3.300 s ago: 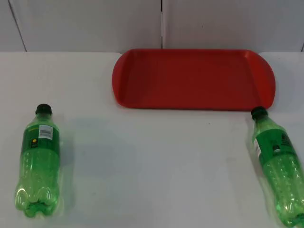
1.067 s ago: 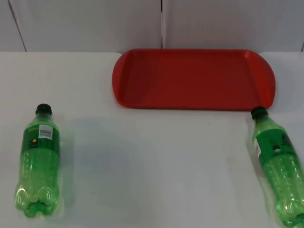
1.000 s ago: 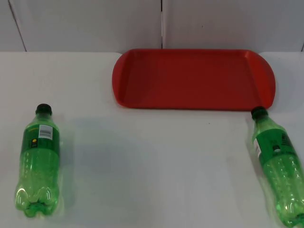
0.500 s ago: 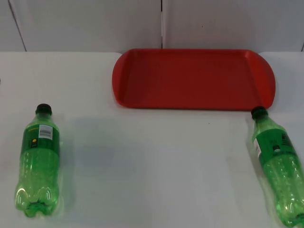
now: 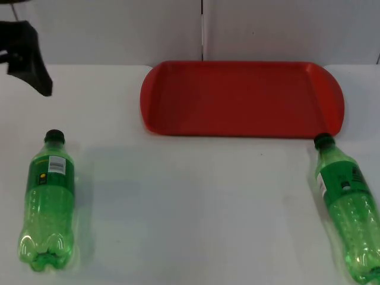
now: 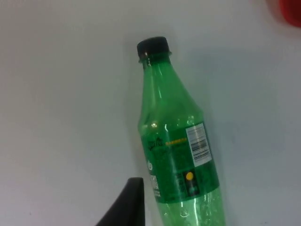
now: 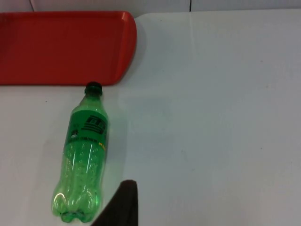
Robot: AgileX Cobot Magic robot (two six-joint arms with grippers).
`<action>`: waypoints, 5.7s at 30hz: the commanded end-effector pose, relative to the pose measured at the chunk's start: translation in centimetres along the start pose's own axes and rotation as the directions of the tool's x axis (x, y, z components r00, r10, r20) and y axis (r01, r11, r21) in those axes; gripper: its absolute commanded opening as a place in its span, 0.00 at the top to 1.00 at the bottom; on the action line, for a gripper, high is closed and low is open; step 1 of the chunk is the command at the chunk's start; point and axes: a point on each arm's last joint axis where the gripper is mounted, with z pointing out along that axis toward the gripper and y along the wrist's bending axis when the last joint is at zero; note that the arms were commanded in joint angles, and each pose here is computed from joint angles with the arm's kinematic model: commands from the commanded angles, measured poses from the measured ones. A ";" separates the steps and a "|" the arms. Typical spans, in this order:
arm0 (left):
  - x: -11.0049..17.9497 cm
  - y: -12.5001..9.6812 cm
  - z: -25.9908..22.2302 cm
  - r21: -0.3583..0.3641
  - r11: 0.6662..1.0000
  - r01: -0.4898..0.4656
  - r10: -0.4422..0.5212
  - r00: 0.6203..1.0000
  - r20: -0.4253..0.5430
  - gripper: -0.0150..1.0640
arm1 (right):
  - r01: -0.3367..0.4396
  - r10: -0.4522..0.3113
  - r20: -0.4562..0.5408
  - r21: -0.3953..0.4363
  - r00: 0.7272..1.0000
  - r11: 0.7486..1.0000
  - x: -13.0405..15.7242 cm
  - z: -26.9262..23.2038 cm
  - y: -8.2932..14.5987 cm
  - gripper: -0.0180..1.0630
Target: Place the bottle upright on the tray.
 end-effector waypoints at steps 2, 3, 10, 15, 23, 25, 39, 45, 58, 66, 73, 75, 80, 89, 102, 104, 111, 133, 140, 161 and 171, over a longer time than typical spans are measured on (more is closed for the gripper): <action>-0.1 -0.8 1.7 -0.007 0.999 0.034 -0.035 0.998 -0.055 0.01 | -0.004 0.004 0.008 -0.001 1.000 1.000 0.0 0.0 0.0 0.02; -0.1 -0.8 1.7 -0.007 0.999 0.034 -0.035 0.998 -0.055 0.01 | -0.004 0.004 0.008 -0.001 1.000 1.000 0.0 0.0 0.0 0.02; 0.1 -0.5 5.3 -0.032 0.993 0.115 -0.118 0.986 -0.121 0.01 | -0.004 0.004 0.008 -0.001 1.000 1.000 0.0 0.0 0.0 0.02; 0.2 -0.7 7.6 -0.045 0.990 0.131 -0.135 0.982 -0.133 0.01 | -0.004 0.004 0.008 -0.001 1.000 1.000 0.0 0.0 0.0 0.02; 1.0 0.3 11.3 -0.109 0.981 0.160 -0.177 0.967 -0.180 0.01 | -0.004 0.004 0.008 -0.001 1.000 1.000 0.0 0.0 0.0 0.02; 1.1 0.5 11.8 -0.118 0.980 0.162 -0.182 0.966 -0.185 0.01 | -0.004 0.004 0.008 -0.001 1.000 1.000 0.0 0.0 0.0 0.02; 0.6 1.3 17.1 -0.156 0.976 0.148 -0.181 0.958 -0.223 0.01 | -0.004 0.004 0.008 -0.001 1.000 1.000 0.0 0.0 0.0 0.02; 0.8 1.5 17.9 -0.159 0.974 0.161 -0.193 0.958 -0.211 0.01 | -0.004 0.004 0.008 -0.001 1.000 1.000 0.0 0.0 0.0 0.02; 2.3 2.1 18.2 -0.191 0.970 0.150 -0.193 0.955 -0.227 0.01 | -0.004 0.004 0.008 -0.001 1.000 1.000 0.0 0.0 0.0 0.02; 3.3 2.4 18.5 -0.201 0.967 0.160 -0.204 0.954 -0.222 0.01 | -0.004 0.004 0.008 -0.001 1.000 1.000 0.0 0.0 0.0 0.02; 3.9 2.4 18.3 -0.212 0.969 0.124 -0.183 0.940 -0.287 0.06 | -0.004 0.004 0.008 -0.001 1.000 1.000 0.0 0.0 0.0 0.02; 4.0 2.5 18.3 -0.214 0.970 0.119 -0.180 0.937 -0.298 0.13 | -0.004 0.004 0.008 -0.001 1.000 1.000 0.0 0.0 0.0 0.02; 4.0 2.5 18.2 -0.215 0.970 0.113 -0.177 0.934 -0.310 0.17 | -0.004 0.004 0.008 -0.001 1.000 1.000 0.0 0.0 0.0 0.02; 4.3 2.4 18.1 -0.215 0.970 0.114 -0.183 0.924 -0.337 0.29 | -0.004 0.004 0.008 -0.001 1.000 1.000 0.0 0.0 0.0 0.02; 4.4 2.3 18.1 -0.208 0.971 0.123 -0.191 0.917 -0.350 0.99 | -0.004 0.004 0.008 -0.001 1.000 1.000 0.0 0.0 0.0 0.02; 4.3 2.3 18.0 -0.205 0.971 0.119 -0.186 0.919 -0.348 0.99 | -0.004 0.004 0.008 -0.001 1.000 1.000 0.0 0.0 0.0 0.02; 2.1 1.5 15.5 -0.150 0.985 0.089 -0.120 0.970 -0.212 0.99 | -0.004 0.004 0.008 -0.001 1.000 1.000 0.0 0.0 0.0 0.02; -6.8 -5.8 -3.0 -0.019 0.973 -0.232 0.150 0.562 0.813 0.99 | -0.004 0.004 0.008 -0.001 1.000 1.000 0.0 0.0 0.0 0.02; -6.7 -9.7 -3.9 0.020 0.888 -0.460 0.156 0.341 0.927 0.99 | -0.004 0.004 0.008 -0.001 1.000 1.000 0.0 0.0 0.0 0.02; -8.5 -12.5 6.6 0.027 0.692 -0.721 0.158 0.187 0.970 0.99 | -0.004 0.004 0.008 -0.001 1.000 1.000 0.0 0.0 0.0 0.02; -10.1 -12.6 11.4 0.049 0.709 -0.704 0.154 0.222 0.963 0.99 | -0.004 0.004 0.008 -0.001 1.000 1.000 0.0 0.0 0.0 0.02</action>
